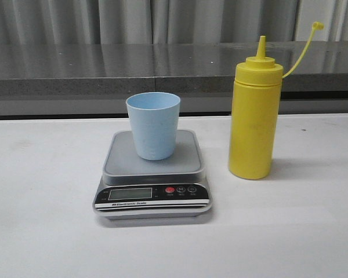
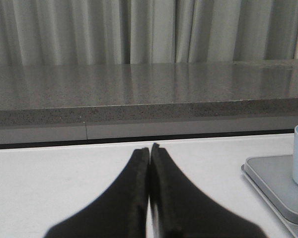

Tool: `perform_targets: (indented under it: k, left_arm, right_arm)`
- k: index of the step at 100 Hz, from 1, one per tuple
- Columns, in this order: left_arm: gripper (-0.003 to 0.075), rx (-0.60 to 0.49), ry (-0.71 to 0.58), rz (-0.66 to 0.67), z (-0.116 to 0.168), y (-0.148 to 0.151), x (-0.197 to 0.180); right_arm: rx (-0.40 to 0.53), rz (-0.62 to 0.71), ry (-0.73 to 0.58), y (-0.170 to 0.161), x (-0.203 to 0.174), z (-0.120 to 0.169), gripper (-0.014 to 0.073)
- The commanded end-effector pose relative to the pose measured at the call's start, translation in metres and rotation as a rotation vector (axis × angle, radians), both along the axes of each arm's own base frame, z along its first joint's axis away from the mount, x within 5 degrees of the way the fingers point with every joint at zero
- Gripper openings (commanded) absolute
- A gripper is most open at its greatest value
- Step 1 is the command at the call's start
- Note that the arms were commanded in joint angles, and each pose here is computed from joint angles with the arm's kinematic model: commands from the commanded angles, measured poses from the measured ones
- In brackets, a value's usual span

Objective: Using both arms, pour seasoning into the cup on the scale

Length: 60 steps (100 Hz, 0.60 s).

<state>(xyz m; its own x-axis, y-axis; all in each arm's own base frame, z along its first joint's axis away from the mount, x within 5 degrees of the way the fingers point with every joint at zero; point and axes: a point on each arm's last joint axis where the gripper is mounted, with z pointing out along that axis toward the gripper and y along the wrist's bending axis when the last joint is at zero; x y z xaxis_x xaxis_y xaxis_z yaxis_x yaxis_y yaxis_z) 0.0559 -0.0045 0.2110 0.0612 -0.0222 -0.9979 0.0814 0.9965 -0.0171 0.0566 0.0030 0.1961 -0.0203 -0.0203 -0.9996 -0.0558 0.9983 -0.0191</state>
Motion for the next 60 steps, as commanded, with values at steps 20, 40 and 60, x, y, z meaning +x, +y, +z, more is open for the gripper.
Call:
perform_targets:
  k: [20,40,60]
  left_arm:
    - [-0.002,0.0,-0.05,0.003,-0.0067,0.0003,-0.001]
    - [-0.002,0.0,-0.05,0.003,-0.0067,0.0003,-0.001]
    - [-0.002,0.0,-0.05,0.003,-0.0067,0.0003,-0.001]
  right_arm:
    - [0.003,0.0,-0.124,0.0,-0.0029,0.0162,-0.0067]
    - [0.003,0.0,-0.124,0.0,-0.0029,0.0162,-0.0067]
    - [0.003,0.0,-0.124,0.0,-0.0029,0.0162,-0.0067]
